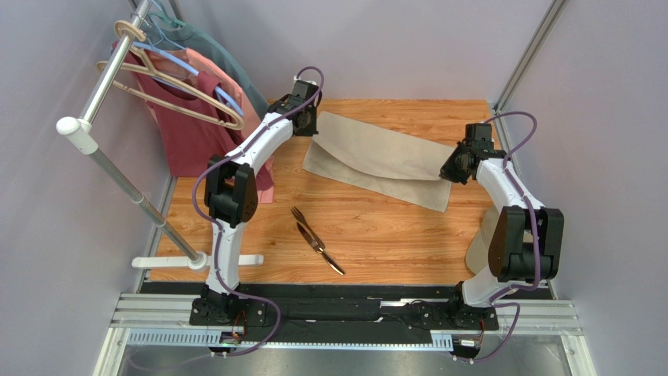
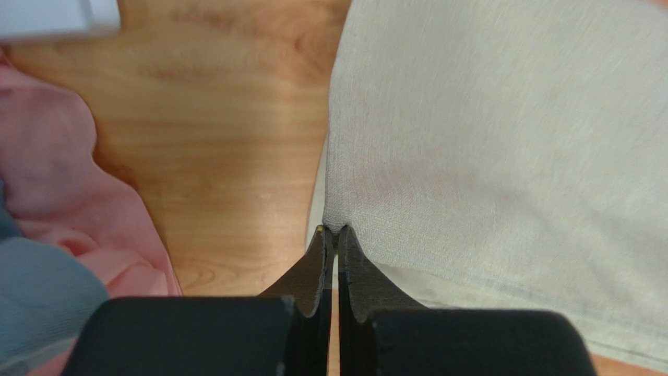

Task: Fold the napkin into a case and place the utensils inside
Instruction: Fold and flatten the napkin at the center of the board.

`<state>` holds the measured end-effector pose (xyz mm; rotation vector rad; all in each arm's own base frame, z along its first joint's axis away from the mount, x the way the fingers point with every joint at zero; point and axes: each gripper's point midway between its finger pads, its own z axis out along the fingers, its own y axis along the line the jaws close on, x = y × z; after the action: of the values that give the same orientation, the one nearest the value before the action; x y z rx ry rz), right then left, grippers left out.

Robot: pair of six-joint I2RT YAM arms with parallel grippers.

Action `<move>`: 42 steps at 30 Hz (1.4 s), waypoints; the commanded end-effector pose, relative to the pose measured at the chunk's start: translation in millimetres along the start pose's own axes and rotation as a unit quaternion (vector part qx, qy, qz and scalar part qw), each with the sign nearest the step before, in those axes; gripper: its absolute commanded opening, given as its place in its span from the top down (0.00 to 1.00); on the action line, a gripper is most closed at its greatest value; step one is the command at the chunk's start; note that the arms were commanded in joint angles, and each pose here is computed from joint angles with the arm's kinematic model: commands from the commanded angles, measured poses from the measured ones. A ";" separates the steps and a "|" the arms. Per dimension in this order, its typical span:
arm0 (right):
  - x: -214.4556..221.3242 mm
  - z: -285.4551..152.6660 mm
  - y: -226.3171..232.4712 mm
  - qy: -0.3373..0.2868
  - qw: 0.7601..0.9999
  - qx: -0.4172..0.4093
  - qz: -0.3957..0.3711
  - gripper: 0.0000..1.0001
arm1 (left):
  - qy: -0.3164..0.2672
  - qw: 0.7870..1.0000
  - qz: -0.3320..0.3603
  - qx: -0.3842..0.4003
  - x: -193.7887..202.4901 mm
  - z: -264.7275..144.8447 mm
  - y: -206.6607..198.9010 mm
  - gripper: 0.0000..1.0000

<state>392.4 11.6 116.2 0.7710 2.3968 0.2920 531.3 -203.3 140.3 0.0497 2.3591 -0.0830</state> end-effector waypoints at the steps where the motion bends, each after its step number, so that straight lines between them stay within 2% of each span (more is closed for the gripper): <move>1: 2.8 0.5 -13.2 -0.009 1.000 0.014 -0.017 1.00 | 0.063 0.998 -0.006 0.007 36.8 -6.8 3.4 1.00; 15: 29.4 15.0 -55.9 0.014 0.997 0.078 -0.022 1.00 | 0.102 0.994 0.020 -0.036 65.3 11.0 21.0 1.00; 25: 21.0 -0.9 -40.3 0.002 0.998 0.051 -0.022 1.00 | 0.160 0.985 0.030 -0.047 103.4 19.0 28.0 1.00; 29: 35.8 -8.8 -51.3 0.014 0.998 0.066 -0.017 1.00 | 0.184 0.982 0.025 -0.046 117.3 18.9 27.7 1.00; 33: 59.1 4.3 -67.6 0.039 0.996 0.084 -0.012 1.00 | 0.204 0.978 0.028 -0.045 125.8 25.1 26.5 1.00; 42: 90.1 13.3 -82.7 0.074 0.993 0.096 0.003 1.00 | 0.209 0.976 0.033 -0.055 128.5 26.0 30.0 1.00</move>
<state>302.6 1.5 35.2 0.8502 2.6139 0.1450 460.8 -182.9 27.9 0.1095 2.7605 0.0467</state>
